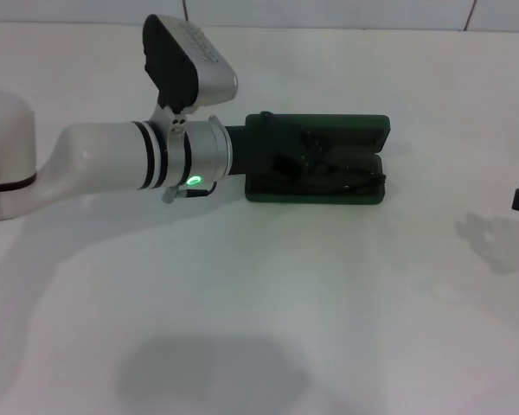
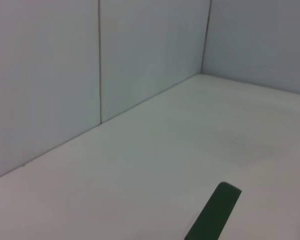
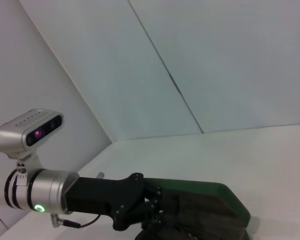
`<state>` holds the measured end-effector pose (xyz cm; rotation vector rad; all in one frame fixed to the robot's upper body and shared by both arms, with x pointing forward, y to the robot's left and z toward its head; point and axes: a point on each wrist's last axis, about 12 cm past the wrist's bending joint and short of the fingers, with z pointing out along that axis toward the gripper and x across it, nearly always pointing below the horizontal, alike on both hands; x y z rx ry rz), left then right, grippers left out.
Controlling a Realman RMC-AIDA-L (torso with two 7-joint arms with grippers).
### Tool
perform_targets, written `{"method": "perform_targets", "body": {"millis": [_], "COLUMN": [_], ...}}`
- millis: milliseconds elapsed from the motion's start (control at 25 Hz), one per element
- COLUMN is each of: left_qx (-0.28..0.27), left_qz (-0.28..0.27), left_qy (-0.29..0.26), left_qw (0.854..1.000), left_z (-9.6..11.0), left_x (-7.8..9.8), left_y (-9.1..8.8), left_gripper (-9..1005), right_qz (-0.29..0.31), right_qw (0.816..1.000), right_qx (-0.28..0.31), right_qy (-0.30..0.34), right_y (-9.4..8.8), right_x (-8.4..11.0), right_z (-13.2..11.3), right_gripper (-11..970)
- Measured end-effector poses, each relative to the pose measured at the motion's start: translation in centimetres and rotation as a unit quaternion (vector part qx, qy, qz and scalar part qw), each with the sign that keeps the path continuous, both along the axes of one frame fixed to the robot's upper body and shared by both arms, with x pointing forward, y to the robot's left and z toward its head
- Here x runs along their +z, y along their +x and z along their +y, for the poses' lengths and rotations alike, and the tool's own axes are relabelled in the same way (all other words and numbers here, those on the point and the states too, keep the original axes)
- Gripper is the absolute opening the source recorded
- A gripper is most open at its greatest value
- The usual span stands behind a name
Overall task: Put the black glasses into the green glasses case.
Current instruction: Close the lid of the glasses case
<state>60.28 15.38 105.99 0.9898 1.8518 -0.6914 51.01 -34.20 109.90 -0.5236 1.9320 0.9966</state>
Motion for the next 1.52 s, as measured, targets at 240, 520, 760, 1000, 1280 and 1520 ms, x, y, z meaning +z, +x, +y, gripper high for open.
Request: {"method": "perform_targets", "body": {"millis": [240, 520, 760, 1000, 1280, 1520], "left_qx": [-0.006, -0.012, -0.019, -0.026, -0.025, -0.022], "left_qz": [0.002, 0.006, 0.012, 0.014, 0.018, 0.024], "left_qy": [0.015, 0.007, 0.012, 0.017, 0.018, 0.019], "left_qw": [1.000, 1.000, 1.000, 0.999, 0.999, 0.999], "left_z": [-0.2, -0.2, -0.2, -0.4, -0.3, 0.0], "left_x": [-0.4, -0.4, -0.8, -0.9, -1.1, -1.5], "left_y": [-0.2, -0.5, -0.9, -1.1, -1.2, -1.5], "left_gripper": [58, 66, 73, 79, 87, 94], "right_qz": [-0.001, -0.002, -0.002, -0.003, -0.003, -0.003], "right_qw": [1.000, 1.000, 1.000, 1.000, 1.000, 1.000], "right_qx": [0.004, 0.002, 0.002, 0.003, 0.003, 0.003], "right_qy": [0.002, 0.001, 0.000, 0.000, 0.000, 0.000], "right_y": [0.2, 0.3, 0.4, 0.5, 0.4, 0.4], "right_x": [-0.1, 0.0, 0.0, 0.0, 0.0, 0.0], "right_z": [0.2, 0.2, 0.2, 0.3, 0.3, 0.3], "right_gripper": [209, 211, 213, 216, 218, 221]}}
